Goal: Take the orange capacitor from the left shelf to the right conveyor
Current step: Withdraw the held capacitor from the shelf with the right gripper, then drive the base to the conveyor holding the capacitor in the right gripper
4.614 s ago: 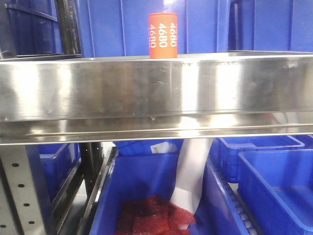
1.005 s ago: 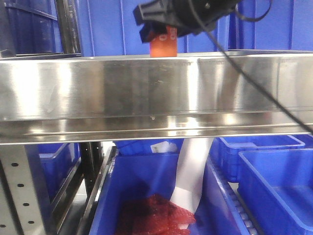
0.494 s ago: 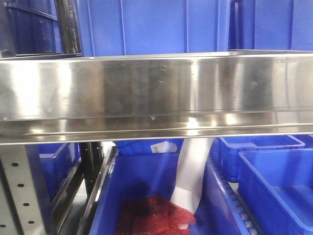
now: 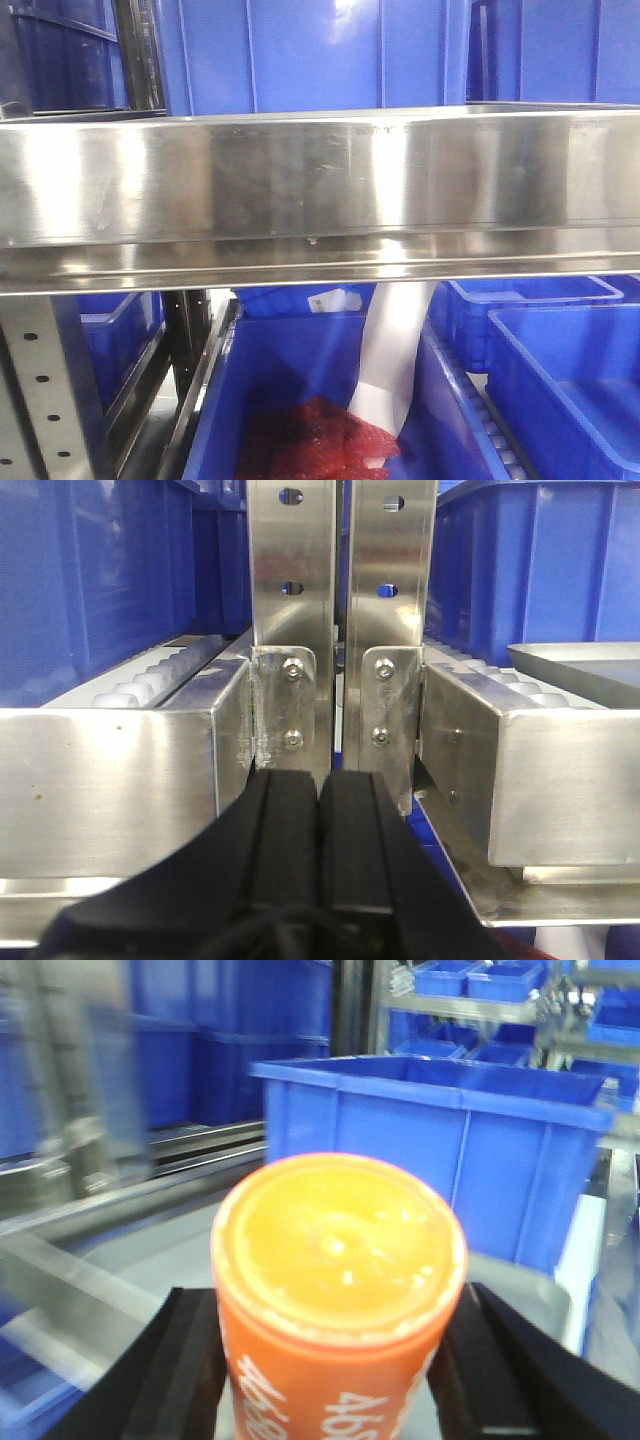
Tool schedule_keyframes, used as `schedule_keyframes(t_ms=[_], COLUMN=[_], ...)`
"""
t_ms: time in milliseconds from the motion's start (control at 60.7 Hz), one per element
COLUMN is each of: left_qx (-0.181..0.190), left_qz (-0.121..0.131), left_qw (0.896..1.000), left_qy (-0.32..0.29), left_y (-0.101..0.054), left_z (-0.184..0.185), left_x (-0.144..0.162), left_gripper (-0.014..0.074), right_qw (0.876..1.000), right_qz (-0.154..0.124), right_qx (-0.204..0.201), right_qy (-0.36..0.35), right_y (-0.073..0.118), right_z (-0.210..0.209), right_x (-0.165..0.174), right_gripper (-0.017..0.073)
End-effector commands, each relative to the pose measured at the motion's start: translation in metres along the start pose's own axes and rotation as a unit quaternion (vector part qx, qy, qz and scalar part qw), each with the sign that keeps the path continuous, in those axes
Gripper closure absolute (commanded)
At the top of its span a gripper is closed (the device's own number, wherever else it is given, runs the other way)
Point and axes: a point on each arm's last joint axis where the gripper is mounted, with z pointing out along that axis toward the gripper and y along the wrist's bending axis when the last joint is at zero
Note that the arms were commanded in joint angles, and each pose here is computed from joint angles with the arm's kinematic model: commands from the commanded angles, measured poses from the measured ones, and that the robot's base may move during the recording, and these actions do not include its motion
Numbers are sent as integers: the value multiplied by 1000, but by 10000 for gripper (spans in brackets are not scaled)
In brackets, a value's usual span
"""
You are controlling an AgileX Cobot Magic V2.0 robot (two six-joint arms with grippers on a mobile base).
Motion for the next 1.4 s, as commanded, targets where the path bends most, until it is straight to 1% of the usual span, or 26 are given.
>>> schedule_keyframes(t_ms=[0, 198, 330, 1252, 1384], left_qx=[3, 3, 3, 3, -4], left_qz=[-3, -3, -3, -3, -3], left_qw=[999, 999, 999, 999, 999], left_qy=[-49, -49, -49, -49, -49], left_y=[0, 0, 0, 0, 0], left_z=[-1, -1, -1, -1, -1], left_x=[-9, -9, -9, -9, -9], left_gripper=[699, 699, 699, 699, 699], right_qw=[999, 995, 994, 994, 994], right_qz=[-7, -9, -10, -10, -10], right_qx=[2, -2, -3, -3, -3], right_qy=[-51, -98, -113, -112, -112], right_y=[1, 2, 2, 2, 2], right_z=[-25, -62, -70, -71, -71], right_x=[-6, 13, 19, 20, 20], right_gripper=[501, 501, 501, 501, 501])
